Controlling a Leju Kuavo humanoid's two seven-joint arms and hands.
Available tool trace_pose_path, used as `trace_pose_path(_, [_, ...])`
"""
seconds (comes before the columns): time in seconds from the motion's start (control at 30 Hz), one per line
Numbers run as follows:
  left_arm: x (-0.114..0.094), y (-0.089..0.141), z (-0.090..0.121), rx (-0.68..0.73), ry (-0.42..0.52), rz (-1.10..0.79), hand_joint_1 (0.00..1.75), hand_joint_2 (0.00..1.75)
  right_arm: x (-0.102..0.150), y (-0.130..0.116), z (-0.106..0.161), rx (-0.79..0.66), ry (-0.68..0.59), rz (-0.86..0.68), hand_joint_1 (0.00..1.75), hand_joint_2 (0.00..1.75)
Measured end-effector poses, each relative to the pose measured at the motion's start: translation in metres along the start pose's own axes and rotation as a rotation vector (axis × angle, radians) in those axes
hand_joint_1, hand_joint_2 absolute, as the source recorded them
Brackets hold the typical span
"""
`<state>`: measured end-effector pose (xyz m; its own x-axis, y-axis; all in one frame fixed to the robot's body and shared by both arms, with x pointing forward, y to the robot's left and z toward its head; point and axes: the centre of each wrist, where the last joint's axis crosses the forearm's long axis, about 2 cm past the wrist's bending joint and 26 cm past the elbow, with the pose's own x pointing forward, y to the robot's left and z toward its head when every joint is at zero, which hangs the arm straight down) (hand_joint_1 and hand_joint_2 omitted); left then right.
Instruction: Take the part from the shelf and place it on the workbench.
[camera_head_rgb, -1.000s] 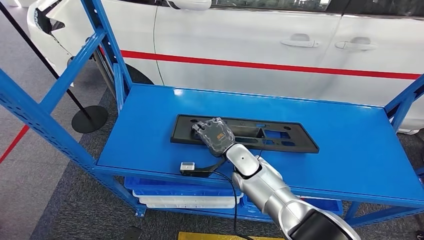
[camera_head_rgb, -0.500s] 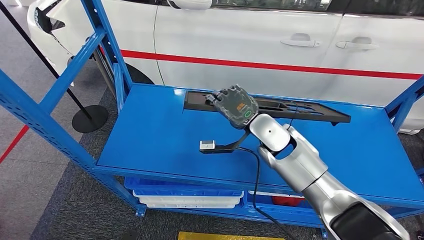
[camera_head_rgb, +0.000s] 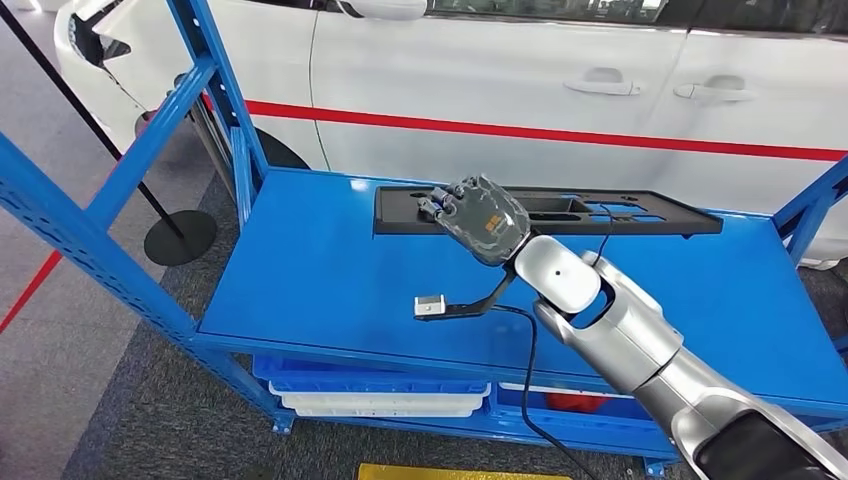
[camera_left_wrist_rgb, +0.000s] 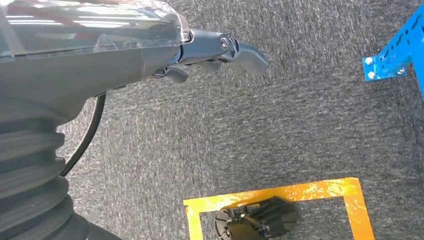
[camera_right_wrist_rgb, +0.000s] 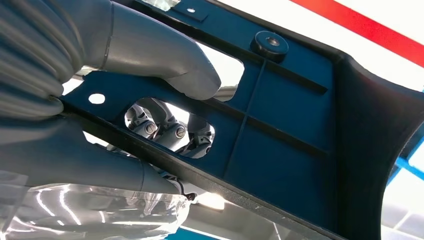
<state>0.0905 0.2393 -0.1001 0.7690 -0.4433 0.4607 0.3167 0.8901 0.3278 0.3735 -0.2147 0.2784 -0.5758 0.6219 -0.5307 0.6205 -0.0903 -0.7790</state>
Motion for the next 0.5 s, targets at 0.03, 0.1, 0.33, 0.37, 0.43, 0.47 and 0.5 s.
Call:
trace_pose_path(0.03, [0.0001, 0.0000, 0.0000, -0.001, 0.001, 0.000, 0.00, 1.75, 0.0004, 0.0003, 0.0012, 0.002, -0.001, 0.000, 1.75, 1.75])
trace_pose_path(0.1, [-0.0002, -0.0003, 0.0001, -0.005, 0.004, 0.000, 0.00, 1.75, 0.0026, 0.0024, 0.0042, 0.012, -0.004, -0.005, 1.75, 1.75])
trace_pose_path(0.33, [-0.0022, -0.0019, 0.0012, -0.019, 0.008, 0.004, 0.00, 1.75, 0.0038, 0.0062, 0.0095, 0.033, 0.004, -0.018, 1.75, 1.75])
trace_pose_path(0.37, [-0.0023, -0.0020, 0.0013, -0.020, 0.008, 0.005, 0.00, 1.75, 0.0039, 0.0066, 0.0100, 0.036, 0.006, -0.020, 1.75, 1.75])
trace_pose_path(0.43, [-0.0030, -0.0023, 0.0016, -0.021, 0.010, 0.006, 0.00, 1.75, 0.0039, 0.0071, 0.0107, 0.039, 0.009, -0.022, 1.75, 1.75])
trace_pose_path(0.47, [-0.0033, -0.0024, 0.0017, -0.021, 0.011, 0.006, 0.00, 1.75, 0.0038, 0.0072, 0.0109, 0.040, 0.011, -0.023, 1.75, 1.75])
trace_pose_path(0.5, [-0.0035, -0.0025, 0.0018, -0.021, 0.011, 0.006, 0.00, 1.75, 0.0036, 0.0075, 0.0111, 0.041, 0.012, -0.023, 1.75, 1.75])
